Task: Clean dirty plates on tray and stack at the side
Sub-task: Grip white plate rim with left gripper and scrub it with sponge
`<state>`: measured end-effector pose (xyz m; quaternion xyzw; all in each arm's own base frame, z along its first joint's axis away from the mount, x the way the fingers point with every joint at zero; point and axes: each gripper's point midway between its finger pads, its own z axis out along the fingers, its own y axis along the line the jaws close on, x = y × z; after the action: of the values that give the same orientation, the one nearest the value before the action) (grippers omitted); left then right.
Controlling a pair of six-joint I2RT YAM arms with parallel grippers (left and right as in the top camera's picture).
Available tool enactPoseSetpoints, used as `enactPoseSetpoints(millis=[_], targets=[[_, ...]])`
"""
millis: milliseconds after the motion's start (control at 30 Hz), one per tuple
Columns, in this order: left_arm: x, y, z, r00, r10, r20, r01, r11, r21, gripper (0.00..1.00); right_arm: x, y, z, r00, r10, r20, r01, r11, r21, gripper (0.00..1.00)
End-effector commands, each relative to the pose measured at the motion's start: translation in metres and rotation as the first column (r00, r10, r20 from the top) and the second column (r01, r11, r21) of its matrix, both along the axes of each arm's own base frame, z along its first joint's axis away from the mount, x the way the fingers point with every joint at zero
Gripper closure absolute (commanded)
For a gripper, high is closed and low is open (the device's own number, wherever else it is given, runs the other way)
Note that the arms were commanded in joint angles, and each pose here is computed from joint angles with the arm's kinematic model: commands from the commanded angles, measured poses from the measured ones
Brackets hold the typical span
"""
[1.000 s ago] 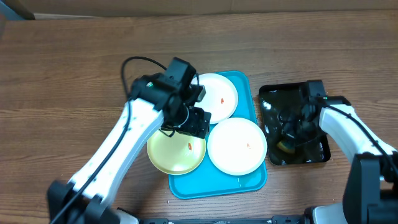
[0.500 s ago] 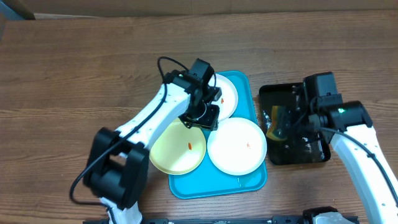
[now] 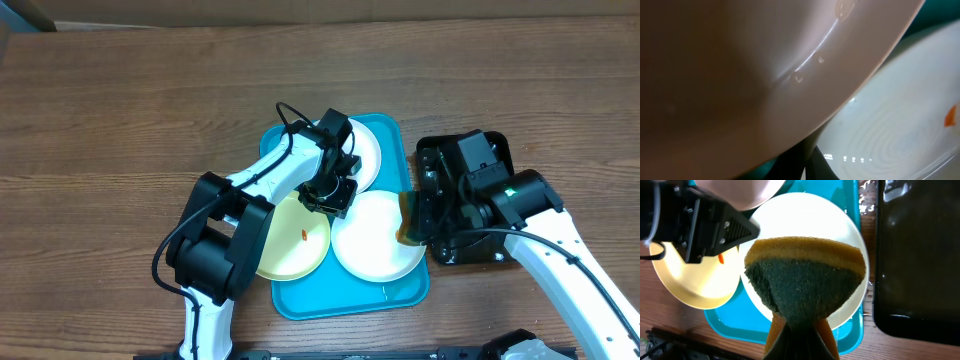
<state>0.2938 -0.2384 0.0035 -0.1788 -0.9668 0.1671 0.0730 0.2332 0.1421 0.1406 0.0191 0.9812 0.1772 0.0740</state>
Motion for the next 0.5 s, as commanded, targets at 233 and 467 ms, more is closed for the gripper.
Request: enactPoseSetpoints(millis=[233,467], targets=[[-0.008,-0.002,-0.015,0.999,-0.016,-0.051,0.016,1.0,0.001,0.96,0.008,0.019,-0.044,1.0,-0.004,-0.029,0.004,1.0,-0.01,0.96],[-0.009,-0.003,-0.015,0.998,-0.005,-0.056,0.005,1.0,0.0,0.96,0.018,0.039,-0.092,0.999,0.035,-0.04,-0.038,0.995,-0.088,0.96]])
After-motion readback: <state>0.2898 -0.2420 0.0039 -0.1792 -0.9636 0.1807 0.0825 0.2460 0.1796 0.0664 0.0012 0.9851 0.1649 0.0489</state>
